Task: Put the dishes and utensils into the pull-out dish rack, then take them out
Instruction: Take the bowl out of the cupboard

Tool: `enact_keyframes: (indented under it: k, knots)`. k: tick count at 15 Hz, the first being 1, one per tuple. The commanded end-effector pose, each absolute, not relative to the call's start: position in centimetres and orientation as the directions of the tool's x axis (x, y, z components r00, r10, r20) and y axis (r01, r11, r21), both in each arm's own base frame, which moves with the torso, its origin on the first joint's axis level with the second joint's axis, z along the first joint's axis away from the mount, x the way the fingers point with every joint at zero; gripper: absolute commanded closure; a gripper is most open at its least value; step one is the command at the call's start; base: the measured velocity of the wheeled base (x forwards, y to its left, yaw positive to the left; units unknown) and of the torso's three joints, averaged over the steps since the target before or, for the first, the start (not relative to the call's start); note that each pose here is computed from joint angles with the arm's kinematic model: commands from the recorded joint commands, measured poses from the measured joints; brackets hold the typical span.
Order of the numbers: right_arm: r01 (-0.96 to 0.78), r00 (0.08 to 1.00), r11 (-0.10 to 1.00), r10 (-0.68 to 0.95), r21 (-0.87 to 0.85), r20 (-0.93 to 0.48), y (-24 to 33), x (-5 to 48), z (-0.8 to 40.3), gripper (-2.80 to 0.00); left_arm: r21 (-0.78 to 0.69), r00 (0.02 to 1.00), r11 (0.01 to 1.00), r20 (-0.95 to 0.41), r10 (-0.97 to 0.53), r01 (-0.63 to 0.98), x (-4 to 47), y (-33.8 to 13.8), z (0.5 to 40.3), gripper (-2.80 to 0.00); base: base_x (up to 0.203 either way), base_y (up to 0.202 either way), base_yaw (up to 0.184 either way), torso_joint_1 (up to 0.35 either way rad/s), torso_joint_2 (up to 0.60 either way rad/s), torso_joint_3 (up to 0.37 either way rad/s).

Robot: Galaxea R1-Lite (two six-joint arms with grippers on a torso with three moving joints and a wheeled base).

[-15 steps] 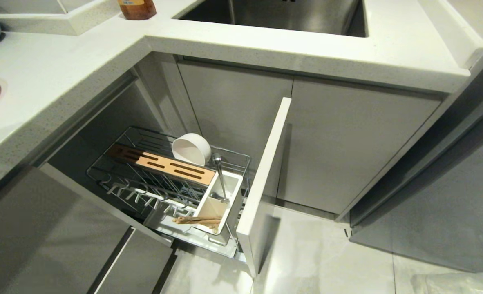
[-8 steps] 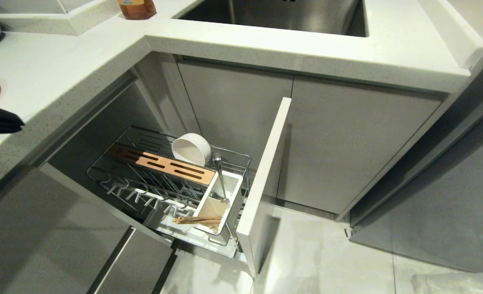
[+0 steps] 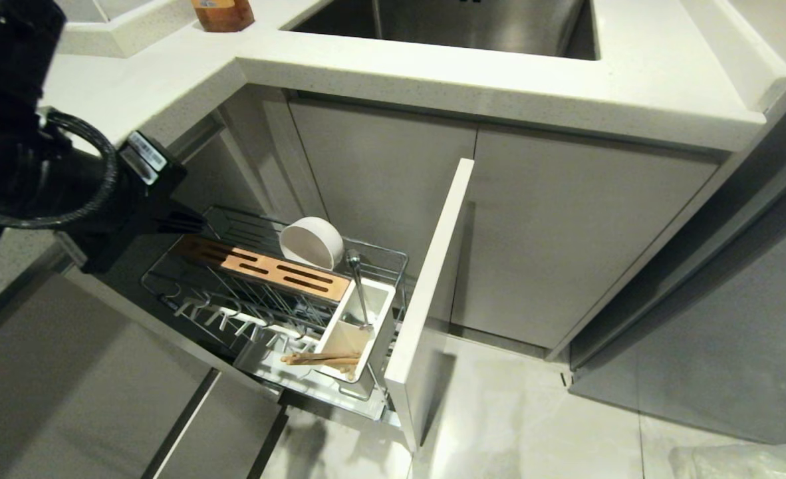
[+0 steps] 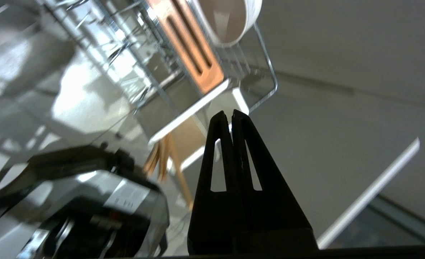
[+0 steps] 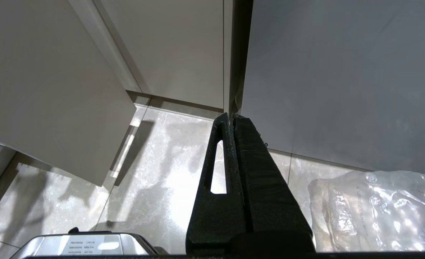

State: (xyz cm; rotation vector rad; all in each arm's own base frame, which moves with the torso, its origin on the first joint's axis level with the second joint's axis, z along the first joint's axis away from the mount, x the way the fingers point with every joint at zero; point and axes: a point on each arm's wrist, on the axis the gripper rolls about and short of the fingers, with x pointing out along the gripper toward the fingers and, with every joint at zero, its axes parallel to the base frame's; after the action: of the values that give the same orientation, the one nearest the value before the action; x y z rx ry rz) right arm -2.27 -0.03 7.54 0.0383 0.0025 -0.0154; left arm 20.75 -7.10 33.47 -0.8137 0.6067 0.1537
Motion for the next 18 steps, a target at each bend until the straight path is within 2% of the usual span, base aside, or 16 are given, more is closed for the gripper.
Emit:
enact_keyframes:
  k: [1,9,17,18]
  knots:
    - [0.016,1.0,0.999,-0.016,0.038,-0.006,0.0,-2.2,7.5,0.0,-0.619,0.805,0.688,-0.587,-0.084,-0.38,23.2,-7.8,31.4,0.0,0.0,0.0,0.0,0.0,0.0,0.0]
    - [0.015,1.0,0.999,-0.015,0.038,-0.005,0.0,-2.2,7.5,0.0,-0.598,0.807,0.701,-0.588,-0.054,-0.389,29.5,-9.6,26.4,0.0,0.0,0.0,0.0,0.0,0.0,0.0]
    - [0.015,1.0,0.999,-0.015,0.038,-0.004,0.0,-2.2,7.5,0.0,-0.602,0.813,0.696,-0.58,-0.044,-0.392,31.6,-9.7,25.4,0.0,0.0,0.0,0.0,0.0,0.0,0.0]
    - [0.015,1.0,0.999,-0.015,0.038,-0.005,0.0,-2.3,7.5,0.0,-0.599,0.811,0.698,-0.584,-0.044,-0.393,31.8,-9.8,25.1,-0.73,0.0,0.0,0.0,0.0,0.0,0.0]
